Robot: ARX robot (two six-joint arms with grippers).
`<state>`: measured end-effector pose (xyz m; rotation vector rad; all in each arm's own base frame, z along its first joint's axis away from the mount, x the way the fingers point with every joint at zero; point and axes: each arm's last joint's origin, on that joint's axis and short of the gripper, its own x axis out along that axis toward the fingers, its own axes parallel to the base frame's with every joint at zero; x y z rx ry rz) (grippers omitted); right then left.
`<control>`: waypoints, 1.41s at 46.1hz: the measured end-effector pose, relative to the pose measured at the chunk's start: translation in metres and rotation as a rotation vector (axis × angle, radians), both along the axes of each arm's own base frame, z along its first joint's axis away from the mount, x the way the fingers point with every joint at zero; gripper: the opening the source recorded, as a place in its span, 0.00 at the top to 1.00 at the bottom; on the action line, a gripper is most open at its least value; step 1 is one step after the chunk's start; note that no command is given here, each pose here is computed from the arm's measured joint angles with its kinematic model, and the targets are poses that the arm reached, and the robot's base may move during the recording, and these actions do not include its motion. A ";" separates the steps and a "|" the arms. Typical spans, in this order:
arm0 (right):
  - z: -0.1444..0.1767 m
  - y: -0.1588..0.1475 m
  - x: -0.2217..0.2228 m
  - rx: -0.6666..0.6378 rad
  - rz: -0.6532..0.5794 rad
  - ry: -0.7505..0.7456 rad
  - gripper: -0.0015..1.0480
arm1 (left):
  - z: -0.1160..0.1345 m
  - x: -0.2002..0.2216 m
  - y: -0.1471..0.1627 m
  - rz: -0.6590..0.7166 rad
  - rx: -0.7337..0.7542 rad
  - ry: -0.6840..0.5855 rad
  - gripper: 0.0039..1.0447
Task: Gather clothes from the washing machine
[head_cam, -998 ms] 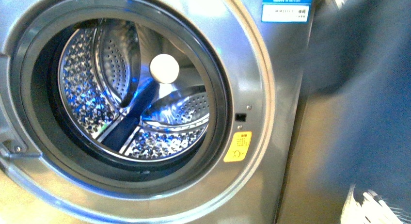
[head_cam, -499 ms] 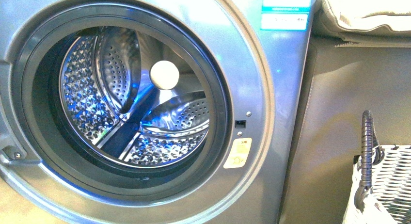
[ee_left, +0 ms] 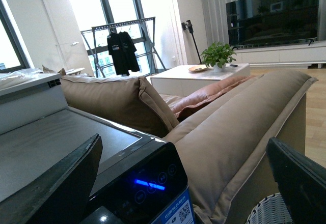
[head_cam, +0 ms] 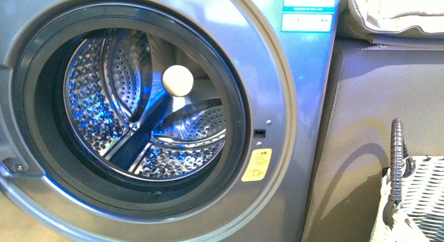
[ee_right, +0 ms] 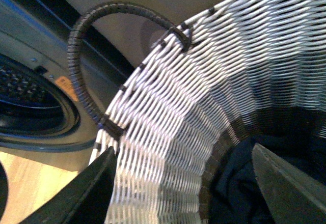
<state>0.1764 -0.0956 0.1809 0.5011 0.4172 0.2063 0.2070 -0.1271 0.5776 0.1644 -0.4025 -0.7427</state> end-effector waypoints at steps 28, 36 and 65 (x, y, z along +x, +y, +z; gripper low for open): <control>0.075 0.117 -0.037 -0.171 0.054 -0.767 0.07 | 0.009 -0.004 0.008 0.289 -0.124 0.046 0.06; 0.060 0.118 -0.043 -0.225 -0.017 -0.802 0.07 | -0.005 -0.025 0.047 0.414 -0.187 0.073 0.06; 0.017 0.112 -0.071 -0.404 -0.210 -0.533 0.22 | -0.191 -0.109 0.090 0.725 -0.206 0.384 0.40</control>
